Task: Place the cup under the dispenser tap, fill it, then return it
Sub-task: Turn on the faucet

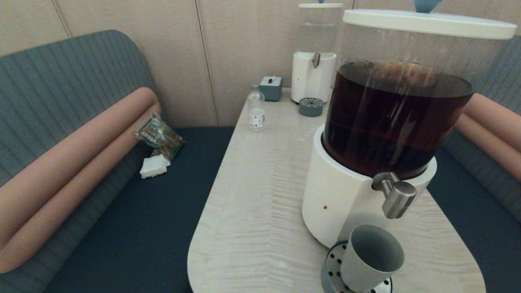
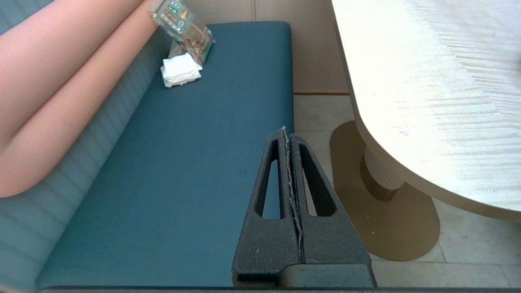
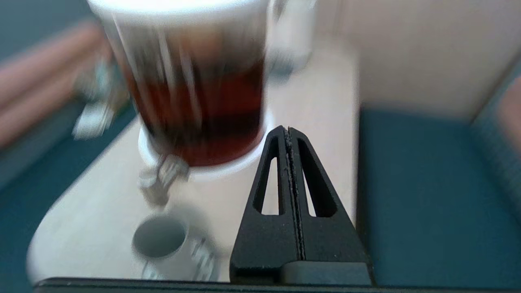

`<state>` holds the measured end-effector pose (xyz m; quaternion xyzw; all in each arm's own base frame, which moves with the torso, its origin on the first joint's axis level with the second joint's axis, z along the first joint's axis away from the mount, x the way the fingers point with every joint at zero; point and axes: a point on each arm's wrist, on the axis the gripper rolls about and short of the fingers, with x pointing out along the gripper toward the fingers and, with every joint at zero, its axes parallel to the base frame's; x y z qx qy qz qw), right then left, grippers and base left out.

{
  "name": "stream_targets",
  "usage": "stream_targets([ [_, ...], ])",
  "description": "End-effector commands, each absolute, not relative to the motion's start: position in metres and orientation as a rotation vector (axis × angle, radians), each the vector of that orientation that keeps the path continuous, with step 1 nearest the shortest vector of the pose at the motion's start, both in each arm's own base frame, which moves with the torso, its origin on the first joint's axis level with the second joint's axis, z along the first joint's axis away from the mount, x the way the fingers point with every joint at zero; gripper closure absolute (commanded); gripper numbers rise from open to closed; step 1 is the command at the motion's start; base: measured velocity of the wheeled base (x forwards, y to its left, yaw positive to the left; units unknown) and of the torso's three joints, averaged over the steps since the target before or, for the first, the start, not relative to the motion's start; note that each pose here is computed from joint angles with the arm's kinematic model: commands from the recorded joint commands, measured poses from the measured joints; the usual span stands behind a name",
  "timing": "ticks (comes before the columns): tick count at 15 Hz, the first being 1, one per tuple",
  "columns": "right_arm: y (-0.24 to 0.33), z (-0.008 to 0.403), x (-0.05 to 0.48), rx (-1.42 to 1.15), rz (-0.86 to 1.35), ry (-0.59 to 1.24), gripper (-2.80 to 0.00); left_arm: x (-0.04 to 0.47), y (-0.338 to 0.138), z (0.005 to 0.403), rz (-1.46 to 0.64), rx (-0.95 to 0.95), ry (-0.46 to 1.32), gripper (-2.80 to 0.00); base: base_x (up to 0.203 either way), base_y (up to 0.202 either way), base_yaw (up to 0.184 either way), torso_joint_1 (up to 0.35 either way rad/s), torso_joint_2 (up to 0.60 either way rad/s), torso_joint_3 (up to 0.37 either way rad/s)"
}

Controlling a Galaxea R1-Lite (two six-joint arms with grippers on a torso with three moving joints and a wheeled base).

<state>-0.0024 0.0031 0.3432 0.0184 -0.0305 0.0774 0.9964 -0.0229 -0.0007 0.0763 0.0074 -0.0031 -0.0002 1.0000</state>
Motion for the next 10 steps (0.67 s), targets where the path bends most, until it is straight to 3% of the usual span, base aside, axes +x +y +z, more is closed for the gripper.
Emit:
stream_targets([
  [1, 0.005, 0.349, 0.043, 0.048, 0.19, 0.128, 0.0, -0.023, -0.001, 0.077, 0.0, 0.014, -0.006, 0.0, 0.0, 0.0, 0.0, 0.0, 0.0, 0.0],
  [4, 0.015, 0.349, 0.065, 0.038, 0.331, 0.341, 0.0, -0.023, -0.001, 0.076, 0.0, 0.014, -0.006, 0.0, 0.0, 0.0, 0.0, 0.0, 0.0, 0.0],
  [10, 0.039, 0.338, 0.102, 0.012, 0.507, 0.536, 0.0, -0.023, -0.001, 0.077, 0.0, 0.014, -0.006, 0.0, 0.0, 0.0, 0.0, 0.0, 0.0, 0.0],
])
